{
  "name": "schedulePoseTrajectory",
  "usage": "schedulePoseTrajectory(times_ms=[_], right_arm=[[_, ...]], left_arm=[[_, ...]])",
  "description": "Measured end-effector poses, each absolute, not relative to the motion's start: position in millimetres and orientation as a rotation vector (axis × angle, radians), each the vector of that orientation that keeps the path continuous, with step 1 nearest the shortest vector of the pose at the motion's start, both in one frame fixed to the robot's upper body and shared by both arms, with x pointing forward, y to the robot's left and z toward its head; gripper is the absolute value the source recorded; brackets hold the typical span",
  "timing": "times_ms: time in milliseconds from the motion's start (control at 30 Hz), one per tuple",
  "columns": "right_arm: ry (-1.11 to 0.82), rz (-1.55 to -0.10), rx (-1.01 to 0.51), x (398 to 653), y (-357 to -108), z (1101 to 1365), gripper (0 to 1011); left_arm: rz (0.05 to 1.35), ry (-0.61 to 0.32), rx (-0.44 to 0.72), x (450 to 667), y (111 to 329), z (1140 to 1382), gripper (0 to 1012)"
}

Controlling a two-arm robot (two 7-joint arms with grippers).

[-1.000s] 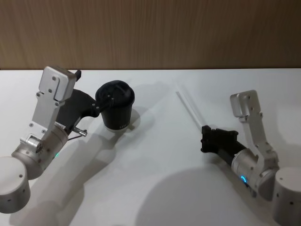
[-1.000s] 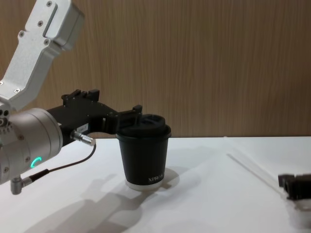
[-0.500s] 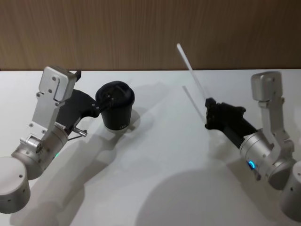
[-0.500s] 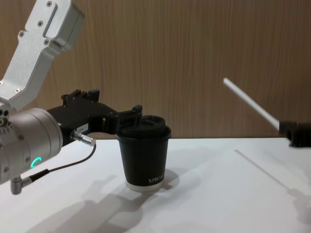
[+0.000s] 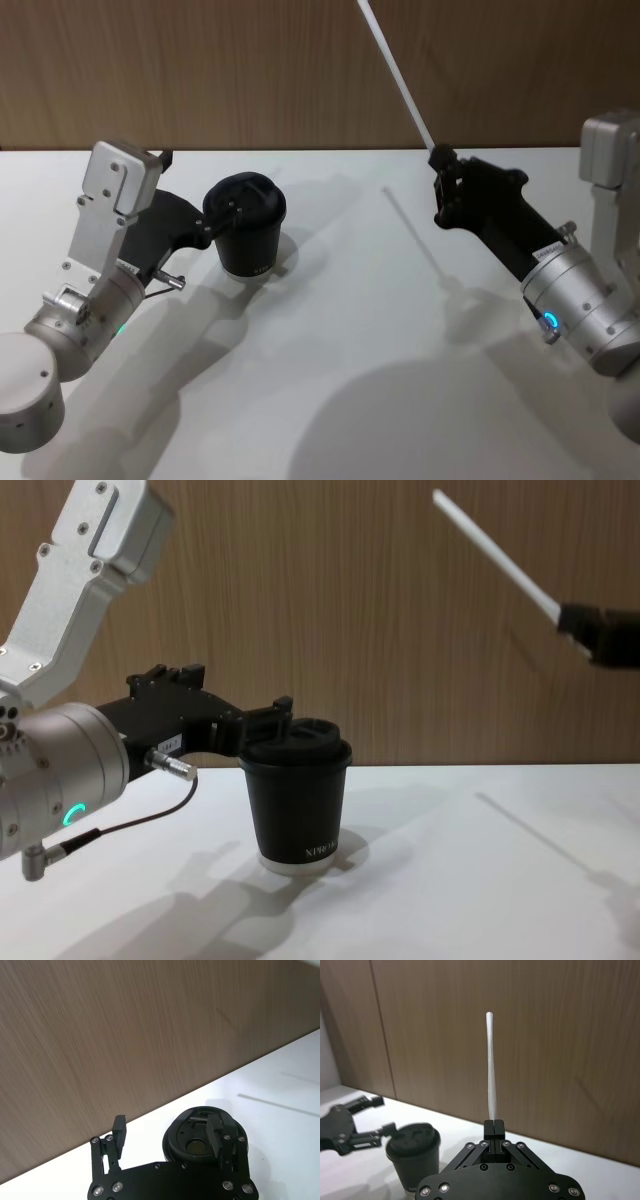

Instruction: Pick up the straw with one hand, pass it to the other hand, and insert it into the cup.

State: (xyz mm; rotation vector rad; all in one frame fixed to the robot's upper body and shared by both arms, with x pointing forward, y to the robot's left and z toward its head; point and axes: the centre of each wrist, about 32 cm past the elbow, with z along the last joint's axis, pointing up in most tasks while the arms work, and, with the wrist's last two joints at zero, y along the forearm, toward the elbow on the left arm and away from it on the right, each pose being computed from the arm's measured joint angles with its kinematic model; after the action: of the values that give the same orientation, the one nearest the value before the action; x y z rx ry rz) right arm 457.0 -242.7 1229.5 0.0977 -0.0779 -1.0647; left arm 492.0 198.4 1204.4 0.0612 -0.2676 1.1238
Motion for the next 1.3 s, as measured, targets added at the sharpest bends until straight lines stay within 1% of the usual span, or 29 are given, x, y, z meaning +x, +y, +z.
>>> schedulePoseTrajectory(times_ms=[333,600,967,1300], right_arm=[[-0.130,-0.921,0.226,459.7,-234.4,1243.2,1],[-0.138,-0.807,0.284,466.0,-226.4,1249.7,1],[-0.118,-0.657,0.304,478.1,-219.7,1253.7,1],[-0.056,-0.591,0.311,482.5,-216.3,1253.2,1]], left_arm=[[1.124,-0.267,0.061,492.0,198.4,1204.4,1003],[1.124,-0.268,0.061,492.0,198.4,1204.4,1003],[1.124,-0.268,0.061,492.0,198.4,1204.4,1003],[1.124,-0.268,0.061,492.0,198.4,1204.4,1003]])
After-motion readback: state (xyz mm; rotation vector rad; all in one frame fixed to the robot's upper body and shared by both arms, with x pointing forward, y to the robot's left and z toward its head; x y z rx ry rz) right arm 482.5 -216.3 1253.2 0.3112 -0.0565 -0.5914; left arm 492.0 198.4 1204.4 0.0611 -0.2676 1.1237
